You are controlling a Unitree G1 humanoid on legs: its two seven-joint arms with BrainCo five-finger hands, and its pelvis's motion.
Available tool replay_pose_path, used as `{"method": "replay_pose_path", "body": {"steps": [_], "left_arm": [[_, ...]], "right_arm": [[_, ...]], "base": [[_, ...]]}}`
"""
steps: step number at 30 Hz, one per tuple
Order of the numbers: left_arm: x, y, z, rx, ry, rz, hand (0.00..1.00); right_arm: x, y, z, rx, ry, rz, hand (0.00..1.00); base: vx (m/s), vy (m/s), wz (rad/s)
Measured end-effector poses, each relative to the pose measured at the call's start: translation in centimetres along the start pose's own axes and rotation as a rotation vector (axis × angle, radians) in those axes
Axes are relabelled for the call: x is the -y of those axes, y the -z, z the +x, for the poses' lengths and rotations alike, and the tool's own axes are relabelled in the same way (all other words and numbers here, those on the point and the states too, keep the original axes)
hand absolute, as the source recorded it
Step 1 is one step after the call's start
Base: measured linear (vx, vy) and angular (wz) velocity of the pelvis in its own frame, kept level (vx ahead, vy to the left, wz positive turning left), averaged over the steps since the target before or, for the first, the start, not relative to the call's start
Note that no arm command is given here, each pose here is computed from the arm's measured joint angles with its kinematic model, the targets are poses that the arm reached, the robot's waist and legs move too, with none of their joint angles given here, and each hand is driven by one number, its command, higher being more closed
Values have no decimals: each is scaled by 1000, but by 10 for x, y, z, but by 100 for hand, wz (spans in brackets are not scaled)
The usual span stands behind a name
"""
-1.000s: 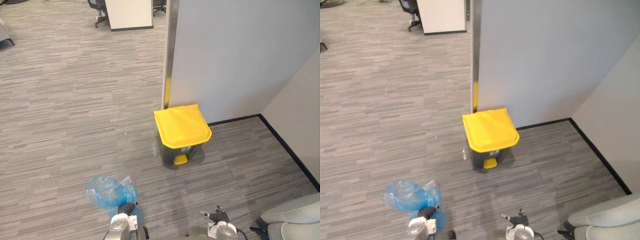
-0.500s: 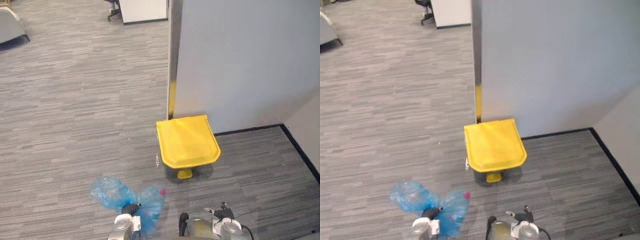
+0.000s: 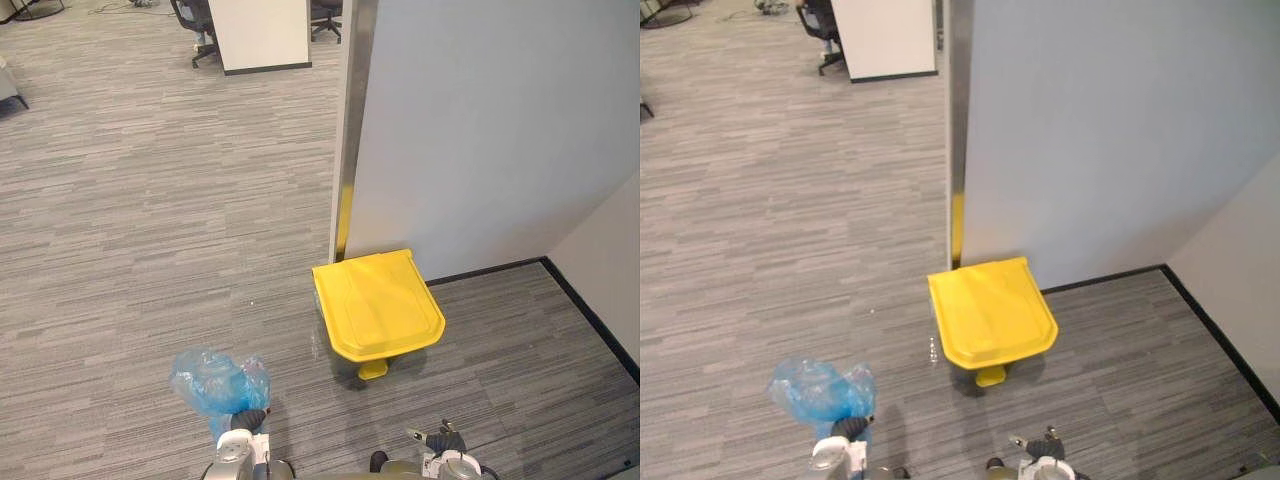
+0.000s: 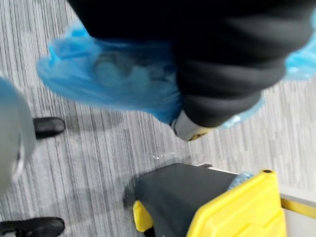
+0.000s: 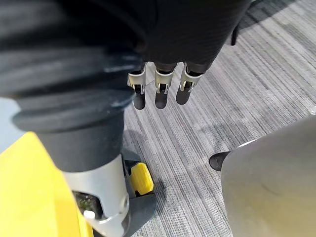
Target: Gather rubbish on tea table into small bin, then transfer packed bag to large trash can.
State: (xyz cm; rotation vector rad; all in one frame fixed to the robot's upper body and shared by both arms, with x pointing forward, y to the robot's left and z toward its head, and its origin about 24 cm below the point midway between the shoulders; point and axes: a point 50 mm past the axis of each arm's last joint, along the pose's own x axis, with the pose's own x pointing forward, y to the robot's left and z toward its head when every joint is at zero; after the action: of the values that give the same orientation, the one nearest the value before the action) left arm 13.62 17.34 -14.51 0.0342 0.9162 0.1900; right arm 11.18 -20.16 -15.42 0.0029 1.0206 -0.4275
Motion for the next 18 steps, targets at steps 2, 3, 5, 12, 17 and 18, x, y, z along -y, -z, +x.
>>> {"method": "replay_pose_path", "body": {"steps": [2,3,5,12,17,18], "left_arm": [[-2,6,-1,-17,-2,10,100],[-2,5,-1,-15,-3,11,100],[-3,6,-1,-17,-4,9,100],[-3,-10,3,30,-14,-17,100],[-7,-17,4,49,-46,-58,100],[0,-18,4,48,-33,-71,100]], "right_arm": [[1,1,1,-9,1,-5,0],[1,1,1,-11,0,-9,0],[0,-1,1,-11,-2,-10,0],[-14,-25,2,74,-34,16,0],[-21,-34,3,92,-55,-5,0],[-20,-38,4,103,-52,-10,0]], "base": [[21,19,-13],[-2,-4,-7],[-6,16,-17],[-18,-1,-5],[263,-140,10],[348,-164,-13]]}}
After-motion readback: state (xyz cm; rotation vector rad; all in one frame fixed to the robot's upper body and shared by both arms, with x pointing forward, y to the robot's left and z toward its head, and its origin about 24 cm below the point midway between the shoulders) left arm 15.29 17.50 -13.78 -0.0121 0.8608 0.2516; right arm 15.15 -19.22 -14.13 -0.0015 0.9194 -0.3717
